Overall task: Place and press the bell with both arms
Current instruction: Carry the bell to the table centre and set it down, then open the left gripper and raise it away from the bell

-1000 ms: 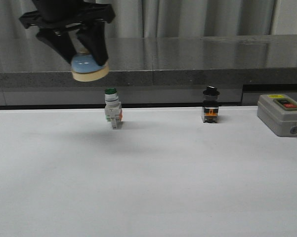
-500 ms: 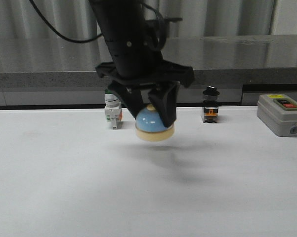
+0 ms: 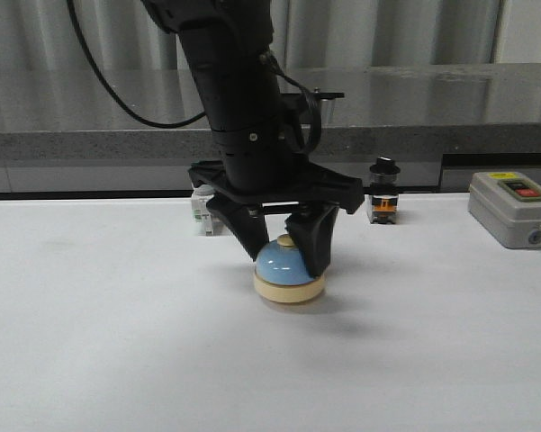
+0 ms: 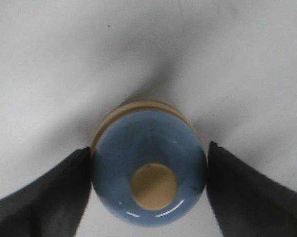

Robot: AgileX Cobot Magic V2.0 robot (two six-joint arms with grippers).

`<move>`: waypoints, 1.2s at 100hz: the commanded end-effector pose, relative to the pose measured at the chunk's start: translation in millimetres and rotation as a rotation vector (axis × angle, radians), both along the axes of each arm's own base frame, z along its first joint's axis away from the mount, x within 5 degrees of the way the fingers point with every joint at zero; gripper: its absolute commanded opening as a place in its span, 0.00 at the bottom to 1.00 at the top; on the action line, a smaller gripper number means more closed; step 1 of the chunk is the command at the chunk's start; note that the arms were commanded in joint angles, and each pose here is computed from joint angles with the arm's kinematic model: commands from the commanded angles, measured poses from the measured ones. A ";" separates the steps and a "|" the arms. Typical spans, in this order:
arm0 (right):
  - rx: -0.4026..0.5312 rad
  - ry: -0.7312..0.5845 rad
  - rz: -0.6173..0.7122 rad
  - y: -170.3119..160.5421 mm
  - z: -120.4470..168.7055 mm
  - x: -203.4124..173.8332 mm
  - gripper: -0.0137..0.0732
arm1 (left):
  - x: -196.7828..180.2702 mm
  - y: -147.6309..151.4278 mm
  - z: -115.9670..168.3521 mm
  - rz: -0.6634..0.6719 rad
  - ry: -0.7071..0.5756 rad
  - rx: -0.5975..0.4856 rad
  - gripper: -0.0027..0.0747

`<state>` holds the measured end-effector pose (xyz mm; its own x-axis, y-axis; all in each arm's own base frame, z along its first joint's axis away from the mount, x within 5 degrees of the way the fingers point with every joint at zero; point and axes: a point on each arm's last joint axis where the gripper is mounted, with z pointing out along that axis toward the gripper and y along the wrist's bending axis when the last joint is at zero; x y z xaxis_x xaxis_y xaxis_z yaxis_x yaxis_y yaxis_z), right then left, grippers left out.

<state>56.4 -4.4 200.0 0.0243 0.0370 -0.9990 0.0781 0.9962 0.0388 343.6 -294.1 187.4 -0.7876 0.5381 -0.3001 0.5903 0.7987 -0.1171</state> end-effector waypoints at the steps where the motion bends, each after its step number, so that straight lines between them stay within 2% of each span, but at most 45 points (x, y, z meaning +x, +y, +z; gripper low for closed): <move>1: -0.020 -0.107 -0.007 -0.2 13.2 -2.3 0.09 | -0.1 -5.8 38.0 0.000 -0.088 -0.092 0.80; 13: -0.020 -0.107 -0.007 -0.2 13.2 -2.3 0.09 | 1.7 -7.4 45.3 -0.001 -0.101 -0.104 0.78; 27: -0.020 -0.107 -0.007 -0.2 13.2 -2.3 0.09 | 4.7 -10.0 60.0 -0.003 -0.133 -0.131 0.68; 39: -0.020 -0.107 -0.007 -0.2 13.2 -2.3 0.09 | 3.6 -7.1 78.2 -0.002 -0.173 -0.155 0.50; 55: -0.020 -0.107 -0.007 -0.2 13.2 -2.3 0.09 | 4.1 11.9 101.6 0.021 -0.195 -0.152 0.13; 62: -0.020 -0.107 -0.007 -0.2 13.2 -2.3 0.09 | 6.6 23.7 113.1 0.044 -0.211 -0.160 0.01; 95: -0.020 -0.107 -0.007 -0.2 13.2 -2.3 0.09 | 24.7 105.3 156.4 0.223 -0.268 -0.169 0.01; 120: -0.020 -0.107 -0.007 -0.2 13.2 -2.3 0.09 | 25.1 174.9 173.6 0.387 -0.301 -0.159 0.01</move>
